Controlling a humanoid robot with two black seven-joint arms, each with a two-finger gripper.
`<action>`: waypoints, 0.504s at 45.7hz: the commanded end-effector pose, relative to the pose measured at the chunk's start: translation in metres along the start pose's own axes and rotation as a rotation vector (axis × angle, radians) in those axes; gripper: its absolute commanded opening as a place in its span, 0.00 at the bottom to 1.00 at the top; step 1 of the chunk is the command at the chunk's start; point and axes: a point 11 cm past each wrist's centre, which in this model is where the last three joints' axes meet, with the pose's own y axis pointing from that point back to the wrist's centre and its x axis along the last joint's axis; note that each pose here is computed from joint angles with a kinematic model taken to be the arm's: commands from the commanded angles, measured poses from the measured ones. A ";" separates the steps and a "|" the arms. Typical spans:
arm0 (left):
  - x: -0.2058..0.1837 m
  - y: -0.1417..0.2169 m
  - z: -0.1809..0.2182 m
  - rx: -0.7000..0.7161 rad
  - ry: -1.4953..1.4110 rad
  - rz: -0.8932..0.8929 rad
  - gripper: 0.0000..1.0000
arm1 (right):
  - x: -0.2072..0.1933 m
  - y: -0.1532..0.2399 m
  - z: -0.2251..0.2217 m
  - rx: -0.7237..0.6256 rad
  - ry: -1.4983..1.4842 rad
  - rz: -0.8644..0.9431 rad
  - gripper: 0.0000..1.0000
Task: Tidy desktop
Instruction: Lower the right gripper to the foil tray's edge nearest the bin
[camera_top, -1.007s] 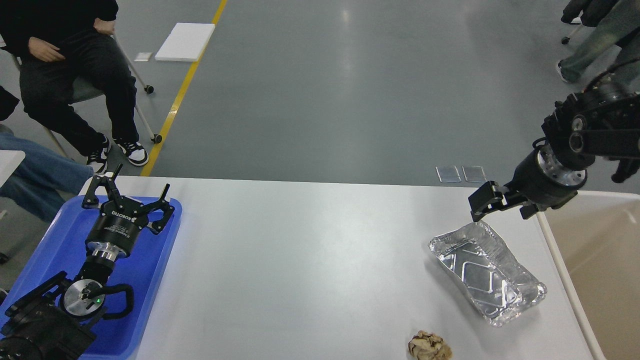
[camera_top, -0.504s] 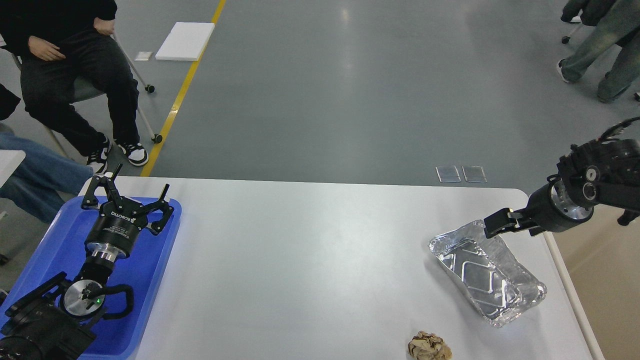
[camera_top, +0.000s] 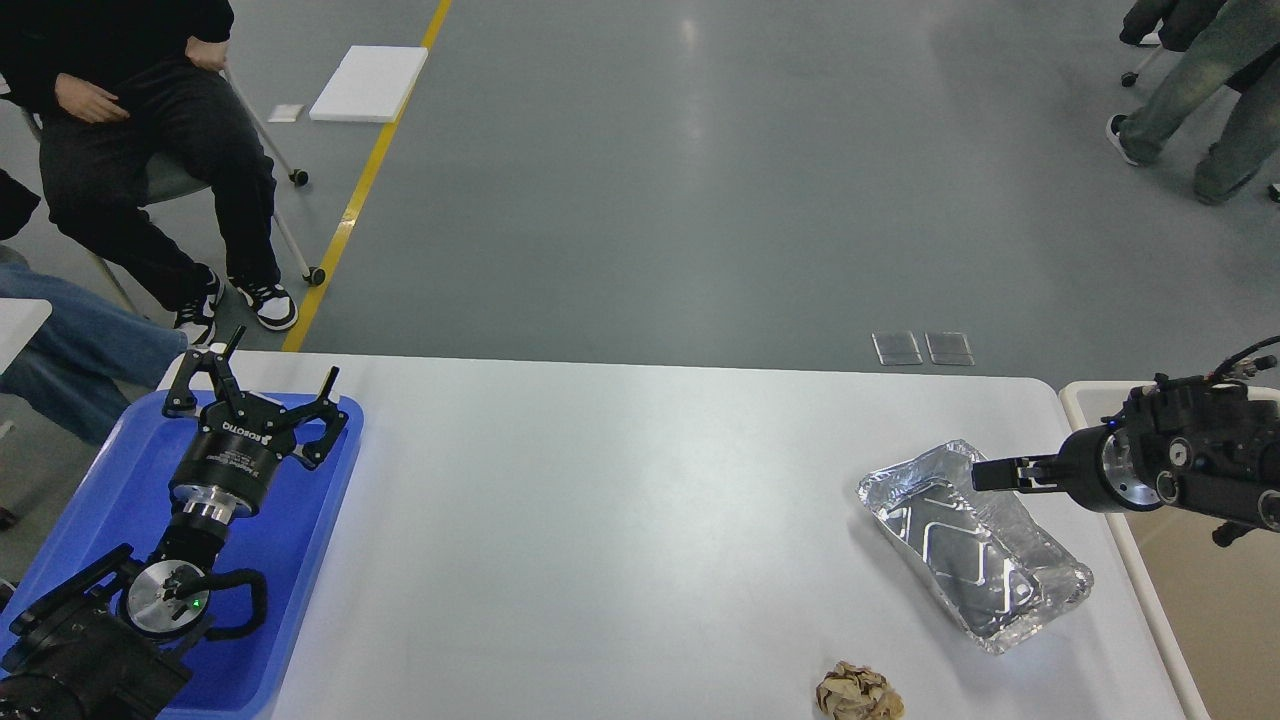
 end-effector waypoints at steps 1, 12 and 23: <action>0.000 0.000 0.000 0.000 0.000 0.000 0.99 | -0.017 -0.012 0.011 -0.019 -0.013 0.050 1.00; 0.000 0.000 0.000 0.000 -0.001 0.001 0.99 | -0.034 -0.023 0.016 -0.036 -0.012 0.069 1.00; 0.000 0.000 0.000 0.000 -0.001 0.001 0.99 | -0.050 -0.044 0.017 -0.039 0.045 0.109 0.98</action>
